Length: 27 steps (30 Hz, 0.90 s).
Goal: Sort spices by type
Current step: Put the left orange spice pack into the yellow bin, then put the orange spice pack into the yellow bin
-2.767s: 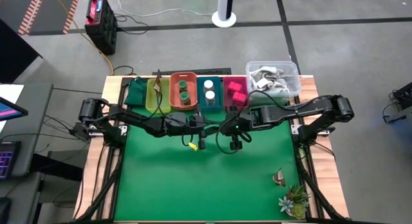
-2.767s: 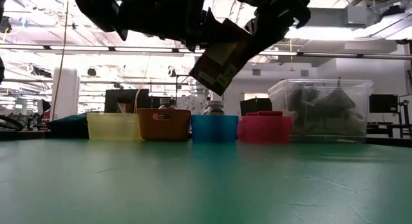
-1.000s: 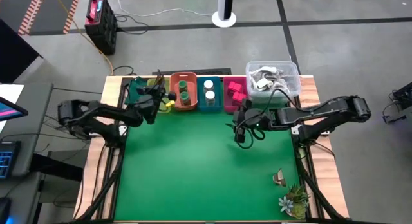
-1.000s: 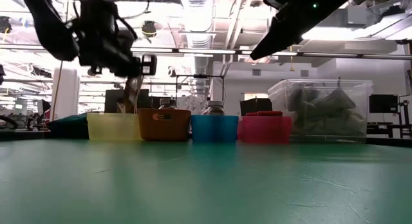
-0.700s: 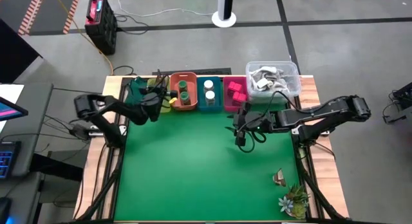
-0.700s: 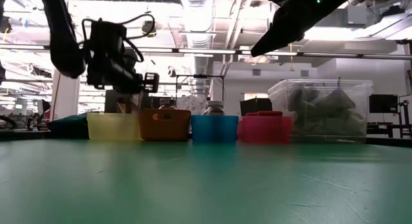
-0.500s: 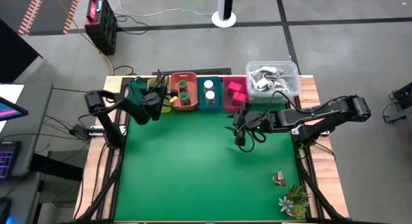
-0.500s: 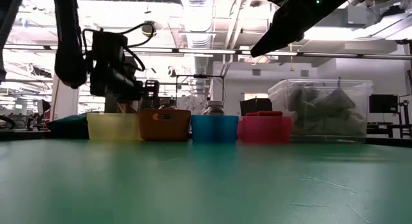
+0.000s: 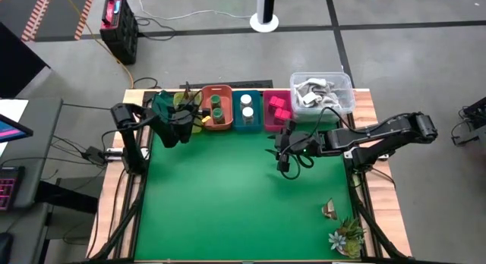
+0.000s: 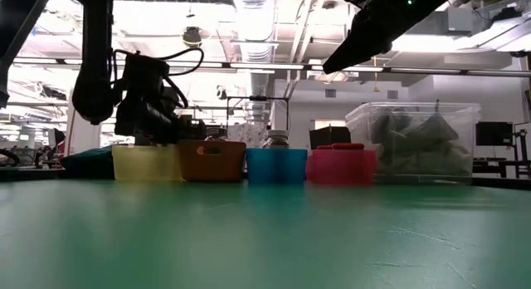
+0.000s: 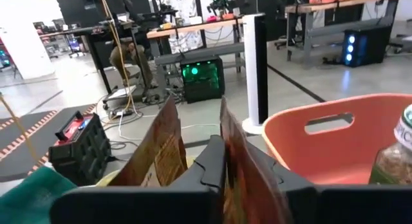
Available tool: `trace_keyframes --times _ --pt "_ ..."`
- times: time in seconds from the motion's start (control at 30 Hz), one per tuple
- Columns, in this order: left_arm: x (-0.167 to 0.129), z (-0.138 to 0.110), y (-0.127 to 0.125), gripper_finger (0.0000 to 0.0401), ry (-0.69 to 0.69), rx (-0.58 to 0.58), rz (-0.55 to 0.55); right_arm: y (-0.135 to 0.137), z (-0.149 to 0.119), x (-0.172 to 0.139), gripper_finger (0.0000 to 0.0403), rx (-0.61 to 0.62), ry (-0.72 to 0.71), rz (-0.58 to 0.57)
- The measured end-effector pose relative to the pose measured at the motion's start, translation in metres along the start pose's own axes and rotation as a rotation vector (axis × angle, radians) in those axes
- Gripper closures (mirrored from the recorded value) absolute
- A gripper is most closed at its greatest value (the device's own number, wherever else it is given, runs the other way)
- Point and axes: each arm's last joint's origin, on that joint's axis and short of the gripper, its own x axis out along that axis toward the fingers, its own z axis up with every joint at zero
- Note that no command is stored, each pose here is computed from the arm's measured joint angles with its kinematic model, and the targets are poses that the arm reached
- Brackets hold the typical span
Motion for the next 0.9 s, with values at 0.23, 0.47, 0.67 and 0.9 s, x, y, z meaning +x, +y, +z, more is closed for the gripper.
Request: trace_keyframes --times 0.23,0.47,0.67,0.9 --pt "0.0 0.0 -0.001 0.0329 0.001 -0.012 -0.04 0.0 0.0 0.0 0.0164 0.003 -0.001 0.001" --pt "-0.003 0.011 -0.002 0.0282 -0.037 -0.021 -0.061 0.0 -0.002 -0.003 0.0164 -0.003 0.025 0.005" --pt "-0.017 0.042 -0.003 0.0269 -0.107 0.034 -0.077 -0.007 0.001 -0.022 0.0164 0.023 0.002 0.004" --pt "-0.044 0.073 -0.004 0.0269 -0.127 0.078 -0.196 -0.007 0.002 -0.051 0.0164 0.06 -0.009 0.044"
